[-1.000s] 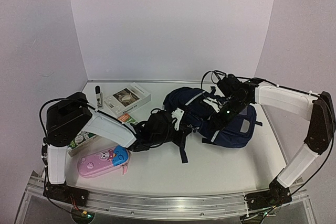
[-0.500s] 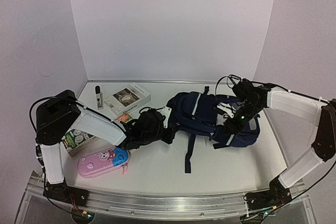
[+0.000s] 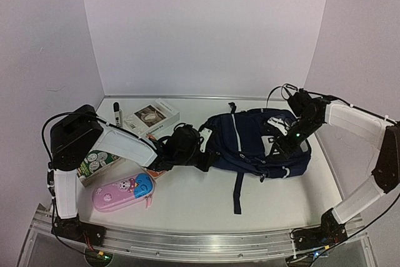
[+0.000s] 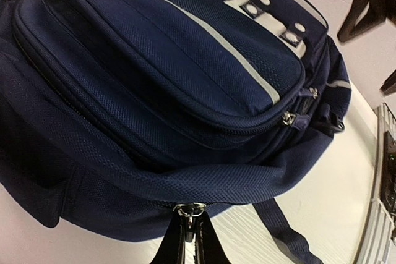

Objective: Pack the student bag
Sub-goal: Unzip the student bag at the center of the board.

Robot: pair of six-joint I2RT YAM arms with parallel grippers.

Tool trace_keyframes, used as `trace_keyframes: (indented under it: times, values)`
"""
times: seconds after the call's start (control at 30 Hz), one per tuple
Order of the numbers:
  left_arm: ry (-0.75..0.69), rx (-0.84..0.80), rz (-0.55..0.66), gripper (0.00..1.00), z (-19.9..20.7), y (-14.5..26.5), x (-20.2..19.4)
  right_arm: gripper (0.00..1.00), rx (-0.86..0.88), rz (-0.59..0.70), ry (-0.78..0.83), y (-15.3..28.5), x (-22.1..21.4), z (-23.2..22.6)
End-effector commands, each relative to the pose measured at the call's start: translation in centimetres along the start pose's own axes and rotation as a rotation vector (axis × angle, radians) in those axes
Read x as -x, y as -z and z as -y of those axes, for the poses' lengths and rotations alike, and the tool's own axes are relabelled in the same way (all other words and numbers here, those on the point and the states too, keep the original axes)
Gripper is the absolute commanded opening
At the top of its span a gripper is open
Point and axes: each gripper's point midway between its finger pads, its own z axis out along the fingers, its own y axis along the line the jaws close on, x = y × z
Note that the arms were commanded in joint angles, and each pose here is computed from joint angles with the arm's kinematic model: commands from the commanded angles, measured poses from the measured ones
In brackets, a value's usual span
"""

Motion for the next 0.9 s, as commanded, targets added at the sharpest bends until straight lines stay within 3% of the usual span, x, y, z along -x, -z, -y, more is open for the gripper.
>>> trace_keyframes:
  times: [0.0,0.17,0.47,0.73,0.87]
  values:
    - [0.010,-0.141,0.042,0.00,3.5,0.2,2.5,0.74,0.158,0.174,-0.031,2.6,5.1,-3.2]
    - [0.018,-0.179,0.042,0.00,4.4,0.4,2.8,0.75,0.185,0.212,-0.021,1.1,8.0,-4.7]
    - [0.030,-0.229,0.037,0.00,5.3,0.8,2.9,0.65,0.137,0.239,0.037,-3.4,10.5,-5.7]
    - [0.056,-0.221,0.047,0.00,5.2,1.2,3.2,0.60,0.133,0.186,0.042,-6.6,10.0,-6.1]
    - [0.070,-0.190,0.045,0.00,4.7,1.2,3.3,0.53,0.107,0.143,0.036,-8.2,8.6,-5.7]
